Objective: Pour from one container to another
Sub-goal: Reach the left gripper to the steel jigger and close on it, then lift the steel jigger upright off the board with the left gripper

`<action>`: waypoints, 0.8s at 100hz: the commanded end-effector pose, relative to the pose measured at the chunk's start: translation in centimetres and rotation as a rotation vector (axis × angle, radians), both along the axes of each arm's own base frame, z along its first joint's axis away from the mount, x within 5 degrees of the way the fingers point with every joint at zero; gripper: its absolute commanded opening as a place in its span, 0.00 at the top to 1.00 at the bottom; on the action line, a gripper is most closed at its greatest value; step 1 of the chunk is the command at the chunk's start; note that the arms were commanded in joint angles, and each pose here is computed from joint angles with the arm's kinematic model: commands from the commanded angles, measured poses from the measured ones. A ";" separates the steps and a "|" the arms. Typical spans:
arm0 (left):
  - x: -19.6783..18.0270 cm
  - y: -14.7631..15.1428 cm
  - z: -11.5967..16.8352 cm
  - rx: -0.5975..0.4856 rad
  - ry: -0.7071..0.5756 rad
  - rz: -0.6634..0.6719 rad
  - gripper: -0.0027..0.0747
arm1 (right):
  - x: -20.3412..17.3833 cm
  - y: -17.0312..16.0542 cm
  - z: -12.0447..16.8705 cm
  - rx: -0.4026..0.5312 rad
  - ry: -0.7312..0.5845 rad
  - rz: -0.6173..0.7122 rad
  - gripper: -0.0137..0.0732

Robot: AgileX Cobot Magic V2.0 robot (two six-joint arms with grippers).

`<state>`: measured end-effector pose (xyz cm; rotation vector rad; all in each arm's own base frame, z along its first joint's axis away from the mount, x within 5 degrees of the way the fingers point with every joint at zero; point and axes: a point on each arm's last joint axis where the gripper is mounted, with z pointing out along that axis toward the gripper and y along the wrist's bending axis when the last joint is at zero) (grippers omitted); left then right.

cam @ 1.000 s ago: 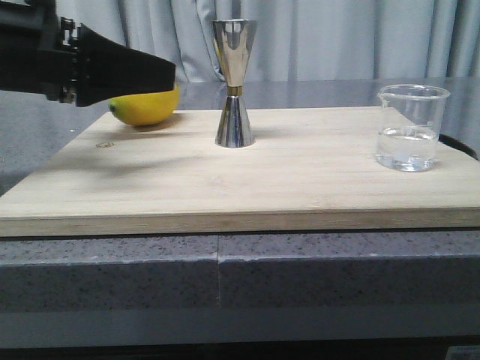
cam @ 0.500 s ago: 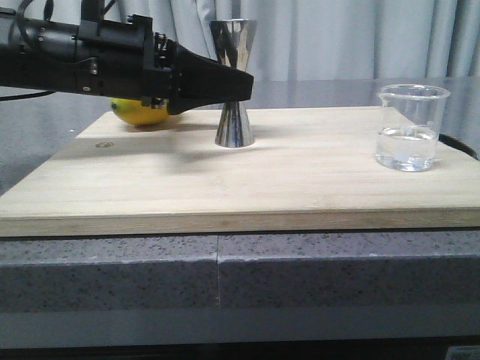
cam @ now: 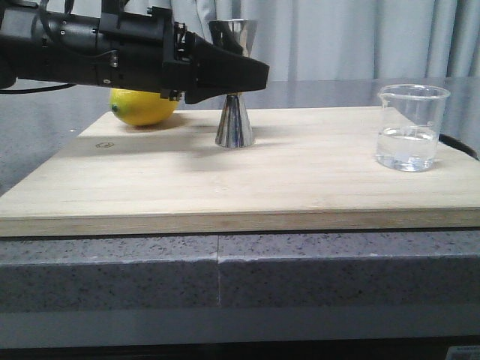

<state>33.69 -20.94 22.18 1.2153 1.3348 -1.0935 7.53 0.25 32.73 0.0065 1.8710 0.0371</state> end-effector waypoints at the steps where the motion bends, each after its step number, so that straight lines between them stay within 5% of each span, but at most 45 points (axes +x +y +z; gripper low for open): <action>1: -0.6 -0.3 3.4 -0.150 -0.033 -0.038 0.59 | 0.3 -0.1 1.6 -0.015 -0.087 -0.012 0.10; 16: -0.7 -0.3 3.5 -0.158 -0.033 -0.049 0.66 | 0.3 -0.1 1.6 -0.015 -0.087 -0.012 0.10; 80: 0.2 -0.7 5.9 -0.199 0.004 -0.058 0.66 | 0.3 -0.1 1.6 -0.015 -0.087 -0.012 0.10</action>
